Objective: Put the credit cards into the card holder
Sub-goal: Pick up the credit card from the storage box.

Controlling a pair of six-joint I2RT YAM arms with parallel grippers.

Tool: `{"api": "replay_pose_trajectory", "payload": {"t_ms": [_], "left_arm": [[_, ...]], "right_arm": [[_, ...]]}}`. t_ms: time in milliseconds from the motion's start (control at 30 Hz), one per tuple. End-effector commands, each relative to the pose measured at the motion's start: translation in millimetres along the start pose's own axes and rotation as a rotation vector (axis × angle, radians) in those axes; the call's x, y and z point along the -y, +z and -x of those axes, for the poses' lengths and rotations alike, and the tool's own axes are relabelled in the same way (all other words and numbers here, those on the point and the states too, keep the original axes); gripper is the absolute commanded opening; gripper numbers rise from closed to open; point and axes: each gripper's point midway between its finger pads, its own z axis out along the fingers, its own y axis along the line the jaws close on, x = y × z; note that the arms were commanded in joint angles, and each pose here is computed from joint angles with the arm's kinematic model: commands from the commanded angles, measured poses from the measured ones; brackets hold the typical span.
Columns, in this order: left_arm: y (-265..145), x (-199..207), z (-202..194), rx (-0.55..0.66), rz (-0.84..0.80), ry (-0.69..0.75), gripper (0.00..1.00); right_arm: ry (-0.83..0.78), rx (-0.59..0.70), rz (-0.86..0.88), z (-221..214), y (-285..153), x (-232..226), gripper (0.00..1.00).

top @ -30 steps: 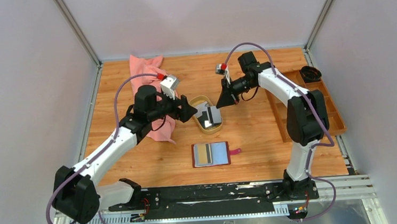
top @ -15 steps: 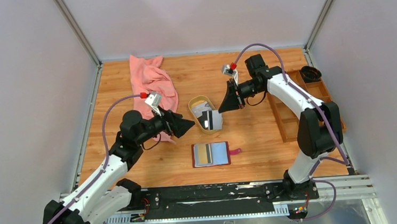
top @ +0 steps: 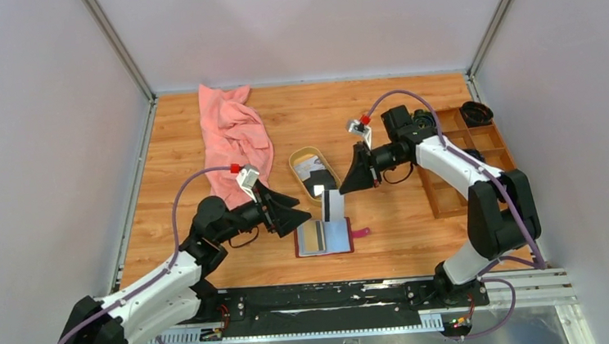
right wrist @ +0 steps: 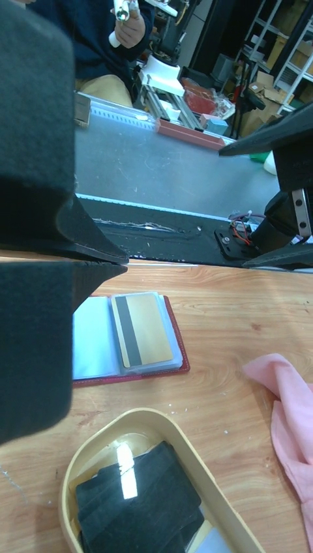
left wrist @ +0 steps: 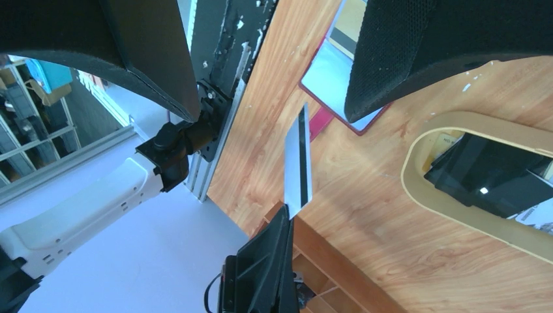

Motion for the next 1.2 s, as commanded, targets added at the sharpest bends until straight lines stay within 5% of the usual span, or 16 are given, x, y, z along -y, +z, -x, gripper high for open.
{"api": "replay_pose_trajectory", "payload": {"t_ms": [0, 333, 700, 1167], "left_arm": [[11, 6, 1, -0.001, -0.067, -0.010, 0.82], [17, 9, -15, -0.098, -0.116, -0.038, 0.76], [24, 2, -36, -0.238, -0.125, -0.097, 0.45], [17, -7, -51, -0.444, -0.095, -0.140, 0.36]], "right_arm": [[-0.020, -0.009, 0.075, -3, 14, -14, 0.00], [-0.006, -0.087, 0.131, -23, 41, -19, 0.00], [-0.017, -0.137, 0.135, -33, 50, -20, 0.00], [-0.067, -0.209, 0.133, -42, 55, -24, 0.00]]}}
